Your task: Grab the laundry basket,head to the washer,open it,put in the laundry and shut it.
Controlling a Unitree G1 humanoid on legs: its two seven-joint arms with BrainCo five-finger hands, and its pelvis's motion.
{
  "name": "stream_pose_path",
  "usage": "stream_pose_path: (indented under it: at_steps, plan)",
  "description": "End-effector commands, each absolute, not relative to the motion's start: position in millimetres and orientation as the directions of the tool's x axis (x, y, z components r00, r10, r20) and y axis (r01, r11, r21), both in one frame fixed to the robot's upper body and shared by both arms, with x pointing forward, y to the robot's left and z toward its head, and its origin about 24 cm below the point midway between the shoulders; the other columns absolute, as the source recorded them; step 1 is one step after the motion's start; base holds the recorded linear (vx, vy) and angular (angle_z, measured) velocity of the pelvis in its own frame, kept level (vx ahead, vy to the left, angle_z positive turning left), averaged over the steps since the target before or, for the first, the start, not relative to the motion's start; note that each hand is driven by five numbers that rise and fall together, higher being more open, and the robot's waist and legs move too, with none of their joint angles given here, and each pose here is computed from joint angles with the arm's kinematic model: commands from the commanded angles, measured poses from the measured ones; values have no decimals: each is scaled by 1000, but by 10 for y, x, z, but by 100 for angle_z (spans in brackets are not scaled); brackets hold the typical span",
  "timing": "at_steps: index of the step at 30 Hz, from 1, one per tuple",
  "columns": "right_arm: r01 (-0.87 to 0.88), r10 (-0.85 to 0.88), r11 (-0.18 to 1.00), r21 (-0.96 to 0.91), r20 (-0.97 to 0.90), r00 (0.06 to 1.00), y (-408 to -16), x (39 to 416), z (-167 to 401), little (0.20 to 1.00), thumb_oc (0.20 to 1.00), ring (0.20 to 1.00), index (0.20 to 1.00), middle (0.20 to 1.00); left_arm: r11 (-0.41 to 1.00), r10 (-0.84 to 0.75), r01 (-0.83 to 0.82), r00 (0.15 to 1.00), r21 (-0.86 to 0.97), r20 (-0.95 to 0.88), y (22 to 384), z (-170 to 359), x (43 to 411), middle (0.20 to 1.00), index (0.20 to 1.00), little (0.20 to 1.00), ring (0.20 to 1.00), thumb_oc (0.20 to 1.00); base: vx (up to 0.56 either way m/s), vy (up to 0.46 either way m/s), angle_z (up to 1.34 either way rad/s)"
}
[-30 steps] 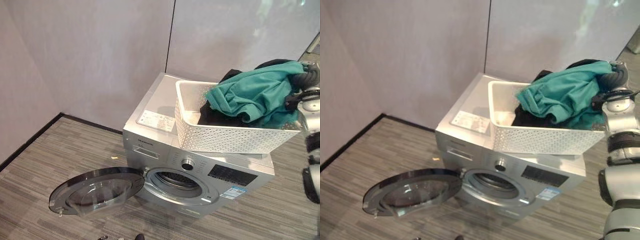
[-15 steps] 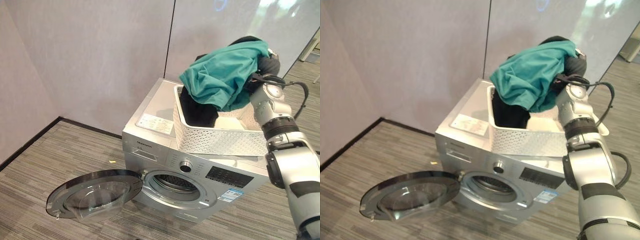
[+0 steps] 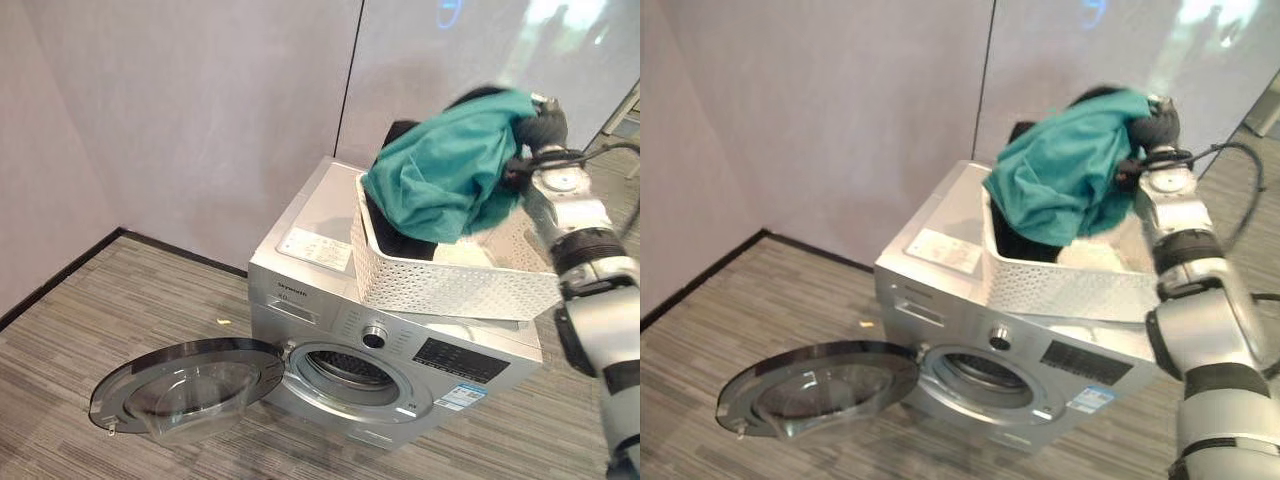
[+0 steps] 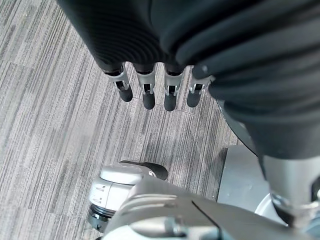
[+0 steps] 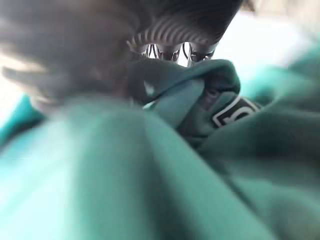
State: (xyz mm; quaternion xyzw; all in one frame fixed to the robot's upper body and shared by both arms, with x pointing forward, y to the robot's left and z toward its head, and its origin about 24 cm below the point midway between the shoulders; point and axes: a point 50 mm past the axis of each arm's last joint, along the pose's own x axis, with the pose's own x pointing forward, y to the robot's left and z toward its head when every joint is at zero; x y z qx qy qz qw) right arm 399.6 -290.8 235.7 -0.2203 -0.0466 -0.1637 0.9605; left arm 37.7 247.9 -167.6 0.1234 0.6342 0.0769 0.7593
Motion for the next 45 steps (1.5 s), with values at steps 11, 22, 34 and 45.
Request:
stream_pose_path:
  at_steps: [11,22,34,45]
  plan:
    - [247,-157,452,-857,196,968,-3106,3833,3084,200,200,200,200,200,959,246,116,103,258,-964,2530,-1676,197,1000,1000,1000,1000,1000,4,2,-1]
    - [110,-84,208,-972,94,992,-2970,3874,2955,200,200,200,200,200,966,234,97,75,240,-969,2563,-1668,138,1000,1000,1000,1000,1000,0,0,-5]
    - [48,-51,147,-988,41,998,-2904,3890,2865,1000,1000,1000,1000,1000,967,238,79,71,243,-969,2603,-1656,135,1000,1000,1000,1000,1000,0,0,-2]
    - [-3,6,137,-991,-3,1000,-2774,3910,2874,256,256,256,256,256,970,229,69,64,233,-971,2601,-1656,144,1000,1000,1000,1000,1000,0,0,0]
